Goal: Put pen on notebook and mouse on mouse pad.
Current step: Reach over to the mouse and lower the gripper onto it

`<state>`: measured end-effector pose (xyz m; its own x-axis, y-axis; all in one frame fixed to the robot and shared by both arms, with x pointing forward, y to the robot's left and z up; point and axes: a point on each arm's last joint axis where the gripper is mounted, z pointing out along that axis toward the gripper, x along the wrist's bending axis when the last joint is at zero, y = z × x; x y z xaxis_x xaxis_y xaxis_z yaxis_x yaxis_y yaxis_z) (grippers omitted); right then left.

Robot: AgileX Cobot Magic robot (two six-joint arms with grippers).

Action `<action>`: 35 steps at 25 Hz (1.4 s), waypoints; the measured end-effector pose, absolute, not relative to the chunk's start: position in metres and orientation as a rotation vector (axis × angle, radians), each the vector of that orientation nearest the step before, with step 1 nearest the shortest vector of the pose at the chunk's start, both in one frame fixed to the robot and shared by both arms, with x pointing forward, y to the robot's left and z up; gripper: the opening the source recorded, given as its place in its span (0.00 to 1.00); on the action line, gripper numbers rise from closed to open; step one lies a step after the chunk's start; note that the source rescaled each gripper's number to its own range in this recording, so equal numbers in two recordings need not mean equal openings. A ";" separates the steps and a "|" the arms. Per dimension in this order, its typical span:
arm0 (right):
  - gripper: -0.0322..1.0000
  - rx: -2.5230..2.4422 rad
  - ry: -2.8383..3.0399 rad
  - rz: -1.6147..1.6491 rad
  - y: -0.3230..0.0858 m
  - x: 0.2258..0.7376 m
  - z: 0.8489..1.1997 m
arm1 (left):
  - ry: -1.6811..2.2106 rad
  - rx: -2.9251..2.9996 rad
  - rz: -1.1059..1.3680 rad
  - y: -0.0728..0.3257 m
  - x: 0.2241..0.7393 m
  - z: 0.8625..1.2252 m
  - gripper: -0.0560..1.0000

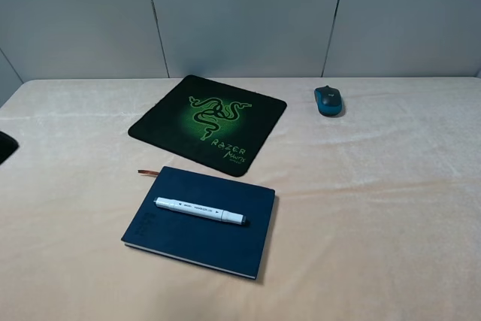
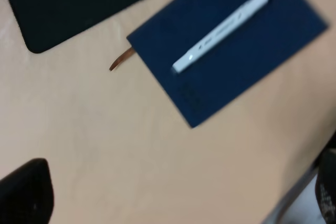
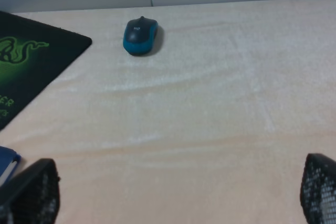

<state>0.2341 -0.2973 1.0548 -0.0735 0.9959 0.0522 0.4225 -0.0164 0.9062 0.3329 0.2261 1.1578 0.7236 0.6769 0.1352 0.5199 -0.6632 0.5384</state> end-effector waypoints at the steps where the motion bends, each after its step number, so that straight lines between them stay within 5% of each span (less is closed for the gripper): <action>1: 1.00 1.512 1.574 1.060 -0.297 0.234 1.055 | 0.944 2.407 0.453 0.233 0.326 1.160 1.00; 8: 1.00 1.512 1.574 1.060 -0.297 0.234 1.055 | 0.950 2.229 0.504 0.271 0.283 1.159 1.00; 17: 1.00 1.512 1.574 1.061 -0.297 0.234 1.055 | 1.229 2.140 0.592 0.296 0.261 1.097 1.00; 28: 1.00 1.512 1.574 1.061 -0.297 0.234 1.055 | 1.565 1.814 0.725 0.299 0.238 1.042 1.00; 35: 1.00 1.512 1.574 1.061 -0.297 0.234 1.055 | 1.600 1.679 0.811 0.297 0.228 1.039 1.00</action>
